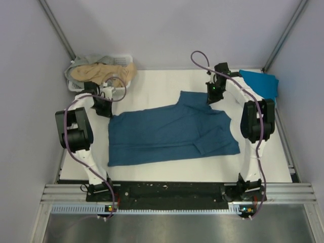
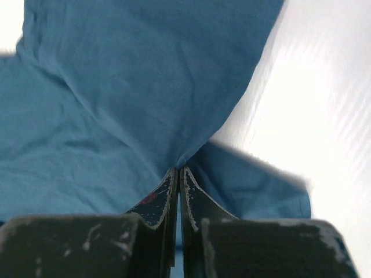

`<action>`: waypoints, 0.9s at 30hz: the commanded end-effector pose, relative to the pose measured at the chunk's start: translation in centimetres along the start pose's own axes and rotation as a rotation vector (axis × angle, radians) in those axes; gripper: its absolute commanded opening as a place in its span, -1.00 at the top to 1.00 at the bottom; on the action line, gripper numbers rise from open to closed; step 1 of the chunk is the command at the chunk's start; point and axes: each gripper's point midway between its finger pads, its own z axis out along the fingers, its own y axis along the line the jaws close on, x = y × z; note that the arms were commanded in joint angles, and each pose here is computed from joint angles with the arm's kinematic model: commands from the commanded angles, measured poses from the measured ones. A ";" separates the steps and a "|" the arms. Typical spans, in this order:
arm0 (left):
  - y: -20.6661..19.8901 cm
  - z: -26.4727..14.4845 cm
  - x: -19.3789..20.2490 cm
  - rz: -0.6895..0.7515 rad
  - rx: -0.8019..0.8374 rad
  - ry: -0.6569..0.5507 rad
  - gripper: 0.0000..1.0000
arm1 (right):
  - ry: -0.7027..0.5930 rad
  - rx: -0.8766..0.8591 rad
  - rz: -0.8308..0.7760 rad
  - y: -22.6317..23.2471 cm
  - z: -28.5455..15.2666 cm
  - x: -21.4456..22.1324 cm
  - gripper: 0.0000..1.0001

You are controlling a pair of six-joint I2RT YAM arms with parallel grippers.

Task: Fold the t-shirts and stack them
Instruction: Grap the side of the flattened tshirt furthest away from the robot with both arms, then fold the other side of the tshirt into a rectangle

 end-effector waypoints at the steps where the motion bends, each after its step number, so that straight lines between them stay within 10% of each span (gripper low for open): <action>1: -1.6 -5.5 -2.8 0.192 -0.027 -0.197 1.00 | -0.093 0.026 -0.077 1.1 -5.8 0.1 1.00; 27: -3.5 -7.1 7.3 0.404 -0.047 0.011 1.00 | 0.243 0.298 -0.082 -5.4 -6.2 13.2 1.00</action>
